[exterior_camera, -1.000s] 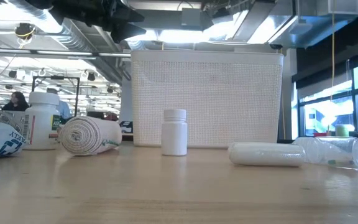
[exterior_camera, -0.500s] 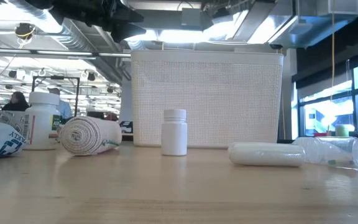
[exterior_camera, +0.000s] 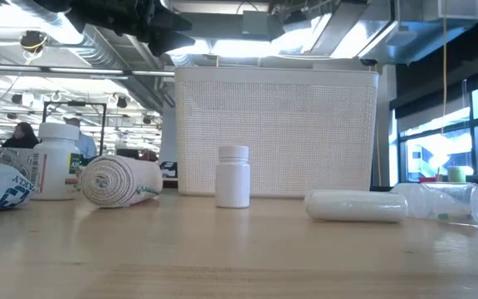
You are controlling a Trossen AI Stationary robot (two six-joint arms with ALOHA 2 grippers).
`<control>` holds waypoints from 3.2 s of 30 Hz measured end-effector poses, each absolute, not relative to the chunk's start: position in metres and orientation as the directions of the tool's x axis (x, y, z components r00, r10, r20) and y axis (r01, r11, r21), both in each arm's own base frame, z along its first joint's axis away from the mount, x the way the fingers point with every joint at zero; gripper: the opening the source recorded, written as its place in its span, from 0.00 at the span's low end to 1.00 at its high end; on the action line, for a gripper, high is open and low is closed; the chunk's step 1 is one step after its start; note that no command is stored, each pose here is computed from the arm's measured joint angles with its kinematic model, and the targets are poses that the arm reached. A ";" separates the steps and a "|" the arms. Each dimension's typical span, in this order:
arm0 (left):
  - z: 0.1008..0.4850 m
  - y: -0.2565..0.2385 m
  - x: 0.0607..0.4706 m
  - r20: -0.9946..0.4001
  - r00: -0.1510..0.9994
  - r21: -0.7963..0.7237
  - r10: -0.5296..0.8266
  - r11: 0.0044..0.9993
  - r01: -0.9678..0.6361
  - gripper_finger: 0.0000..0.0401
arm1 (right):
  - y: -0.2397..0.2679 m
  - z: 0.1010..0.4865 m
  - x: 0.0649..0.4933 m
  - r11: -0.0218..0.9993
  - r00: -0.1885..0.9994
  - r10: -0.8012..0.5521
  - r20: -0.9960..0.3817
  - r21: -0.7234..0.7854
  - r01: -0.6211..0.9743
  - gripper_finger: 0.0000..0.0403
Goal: Pick & place medical supplies in basket/bin
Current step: Put the pink pill bottle into the white bin
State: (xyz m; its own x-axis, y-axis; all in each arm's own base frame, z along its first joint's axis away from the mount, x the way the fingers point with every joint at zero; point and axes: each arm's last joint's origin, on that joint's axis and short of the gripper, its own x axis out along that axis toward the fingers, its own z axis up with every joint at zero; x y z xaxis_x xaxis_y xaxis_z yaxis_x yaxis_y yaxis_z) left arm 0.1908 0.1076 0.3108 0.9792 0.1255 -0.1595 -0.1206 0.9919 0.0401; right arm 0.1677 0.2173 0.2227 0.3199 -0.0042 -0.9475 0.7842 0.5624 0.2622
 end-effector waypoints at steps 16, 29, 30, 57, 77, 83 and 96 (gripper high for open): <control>0.311 0.108 0.191 -0.159 0.979 0.052 0.126 0.992 -0.119 0.70 | 0.110 0.353 0.266 0.922 0.533 -0.324 -0.781 -0.135 0.363 0.42; 0.311 0.108 0.191 -0.159 0.979 0.050 0.126 0.992 -0.119 0.70 | -0.047 0.442 0.287 0.886 0.586 -0.455 -0.670 -0.278 0.370 0.43; 0.311 0.108 0.191 -0.160 0.979 0.050 0.125 0.992 -0.119 0.70 | -0.058 0.439 0.290 0.888 0.575 -0.450 -0.683 -0.273 0.371 0.43; 0.311 0.108 0.191 -0.160 0.979 0.093 0.125 0.989 -0.112 0.71 | -0.205 0.262 0.383 0.971 0.175 -0.235 -0.956 -0.222 0.089 0.43; 0.308 0.107 0.190 -0.186 0.975 0.079 0.123 0.991 -0.109 0.70 | -0.214 0.229 0.394 0.976 0.132 -0.216 -0.967 -0.209 0.067 0.43; 0.308 0.107 0.190 -0.186 0.975 0.080 0.122 0.991 -0.109 0.70 | -0.214 0.229 0.394 0.976 0.130 -0.216 -0.968 -0.208 0.068 0.43; 0.308 0.107 0.190 -0.186 0.975 0.079 0.122 0.991 -0.109 0.70 | -0.213 0.229 0.394 0.976 0.126 -0.215 -0.969 -0.207 0.069 0.51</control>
